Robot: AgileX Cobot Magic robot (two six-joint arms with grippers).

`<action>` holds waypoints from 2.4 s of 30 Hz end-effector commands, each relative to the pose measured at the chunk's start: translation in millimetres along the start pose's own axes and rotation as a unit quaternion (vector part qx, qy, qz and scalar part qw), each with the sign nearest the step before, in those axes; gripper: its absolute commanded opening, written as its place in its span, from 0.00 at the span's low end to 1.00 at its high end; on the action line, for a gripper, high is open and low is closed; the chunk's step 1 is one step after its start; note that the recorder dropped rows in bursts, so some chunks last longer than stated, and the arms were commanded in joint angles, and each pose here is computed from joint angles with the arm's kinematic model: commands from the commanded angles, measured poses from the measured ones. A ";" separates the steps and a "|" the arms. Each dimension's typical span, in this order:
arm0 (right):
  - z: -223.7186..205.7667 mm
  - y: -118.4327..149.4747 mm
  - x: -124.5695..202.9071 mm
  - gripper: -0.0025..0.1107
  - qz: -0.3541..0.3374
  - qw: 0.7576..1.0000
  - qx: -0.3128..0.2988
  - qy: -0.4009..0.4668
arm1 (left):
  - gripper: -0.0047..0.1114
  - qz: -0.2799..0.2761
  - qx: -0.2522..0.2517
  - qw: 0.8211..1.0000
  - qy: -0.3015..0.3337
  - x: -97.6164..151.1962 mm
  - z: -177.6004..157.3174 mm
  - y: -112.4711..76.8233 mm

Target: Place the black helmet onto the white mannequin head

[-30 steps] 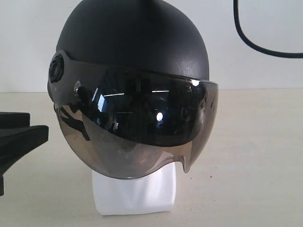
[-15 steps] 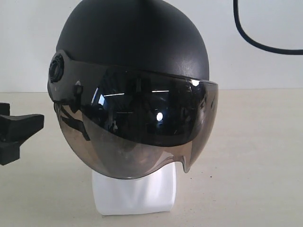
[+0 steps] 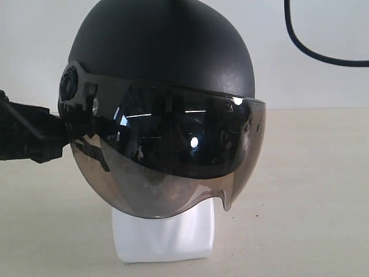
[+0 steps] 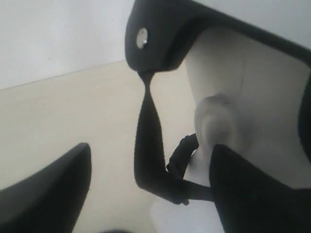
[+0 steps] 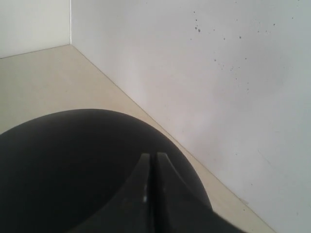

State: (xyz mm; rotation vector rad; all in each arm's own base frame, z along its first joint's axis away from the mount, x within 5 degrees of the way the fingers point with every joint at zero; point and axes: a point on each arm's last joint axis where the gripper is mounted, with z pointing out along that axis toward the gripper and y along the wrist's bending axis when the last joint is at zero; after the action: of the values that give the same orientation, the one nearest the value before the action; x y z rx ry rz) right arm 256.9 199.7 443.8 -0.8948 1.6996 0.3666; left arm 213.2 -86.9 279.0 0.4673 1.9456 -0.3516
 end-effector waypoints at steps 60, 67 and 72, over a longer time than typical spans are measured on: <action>-10.3 -5.2 -6.3 0.02 -0.019 0.999 0.021 0.024 | 0.08 0.026 0.032 0.993 0.112 36.9 53.6 3.0; -10.3 -5.1 -5.9 0.02 -0.019 0.999 0.020 0.026 | 0.08 0.024 0.010 0.990 0.137 54.4 50.7 6.3; -10.3 -5.1 -5.9 0.02 -0.019 0.999 0.020 0.026 | 0.08 0.018 0.008 0.989 0.149 62.7 48.9 6.1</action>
State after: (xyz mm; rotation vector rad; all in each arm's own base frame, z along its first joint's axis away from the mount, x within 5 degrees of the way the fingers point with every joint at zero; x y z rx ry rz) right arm 256.1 193.6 448.5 -0.9207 1.7455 0.2886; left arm 235.2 -94.3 207.9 0.5885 2.2009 -0.3006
